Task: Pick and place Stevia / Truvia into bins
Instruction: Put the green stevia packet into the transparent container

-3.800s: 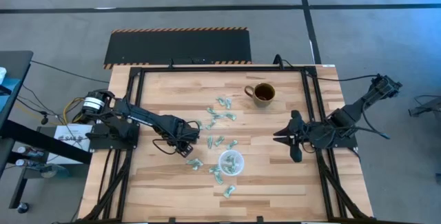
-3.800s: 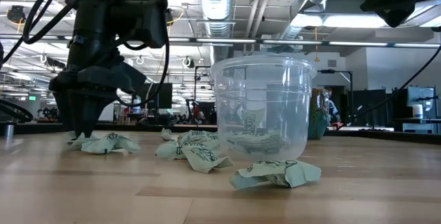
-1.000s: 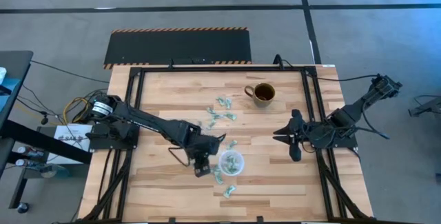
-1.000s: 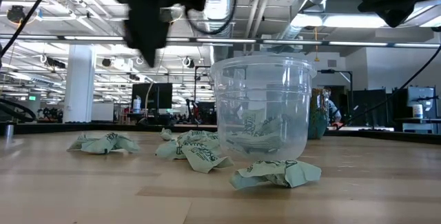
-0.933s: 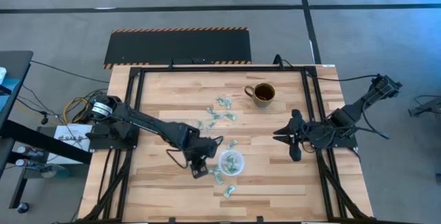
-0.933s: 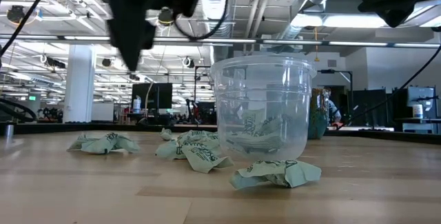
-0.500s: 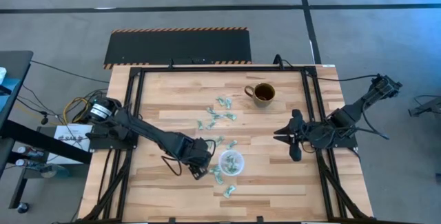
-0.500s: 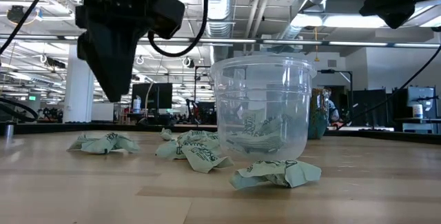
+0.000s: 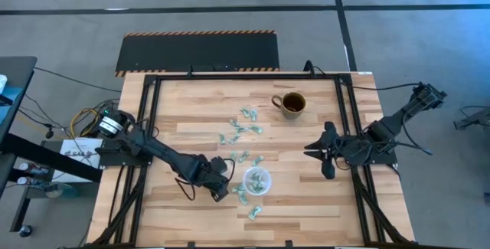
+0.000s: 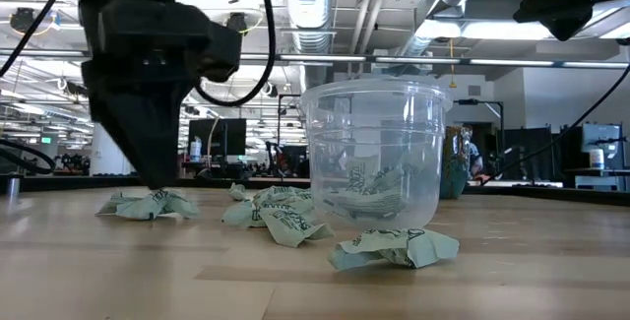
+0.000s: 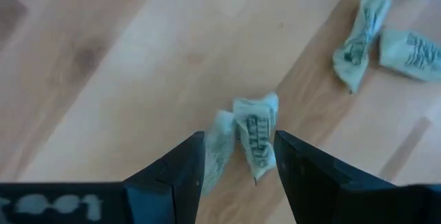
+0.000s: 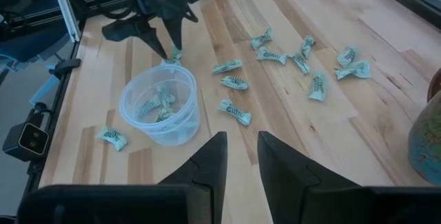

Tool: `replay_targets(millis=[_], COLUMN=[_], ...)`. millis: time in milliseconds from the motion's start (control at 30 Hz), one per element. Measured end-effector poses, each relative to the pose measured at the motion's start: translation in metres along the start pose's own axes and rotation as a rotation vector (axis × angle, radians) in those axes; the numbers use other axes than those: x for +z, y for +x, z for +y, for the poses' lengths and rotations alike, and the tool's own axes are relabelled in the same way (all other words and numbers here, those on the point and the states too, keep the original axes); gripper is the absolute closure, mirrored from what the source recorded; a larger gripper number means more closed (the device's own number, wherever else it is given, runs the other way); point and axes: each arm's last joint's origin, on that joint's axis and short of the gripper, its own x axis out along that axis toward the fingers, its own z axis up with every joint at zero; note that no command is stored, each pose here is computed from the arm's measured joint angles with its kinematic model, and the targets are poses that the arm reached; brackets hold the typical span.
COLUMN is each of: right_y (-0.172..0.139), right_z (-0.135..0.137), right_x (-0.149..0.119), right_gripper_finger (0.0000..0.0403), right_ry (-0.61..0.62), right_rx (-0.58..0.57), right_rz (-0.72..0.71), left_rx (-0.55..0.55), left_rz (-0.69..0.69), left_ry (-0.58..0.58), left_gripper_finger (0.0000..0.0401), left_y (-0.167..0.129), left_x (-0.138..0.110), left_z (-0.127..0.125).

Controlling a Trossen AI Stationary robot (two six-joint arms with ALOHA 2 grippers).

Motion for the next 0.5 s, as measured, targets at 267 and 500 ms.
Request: replay_targets(millis=[267,500], right_y=[0.000,0.000], right_z=[0.000,0.000], right_x=[0.000,0.000], right_gripper_finger=[0.0329,0.0329], right_ry=[0.000,0.006], right_rx=[0.000,0.000], right_rz=[0.000,-0.001], left_rx=[-0.028,-0.019], left_rz=[0.006,0.007], left_ry=[0.015,0.013], left_gripper_finger=[0.0238,0.0238], left_y=[0.009,0.015], left_x=[-0.009,-0.014], left_z=[0.004,0.010])
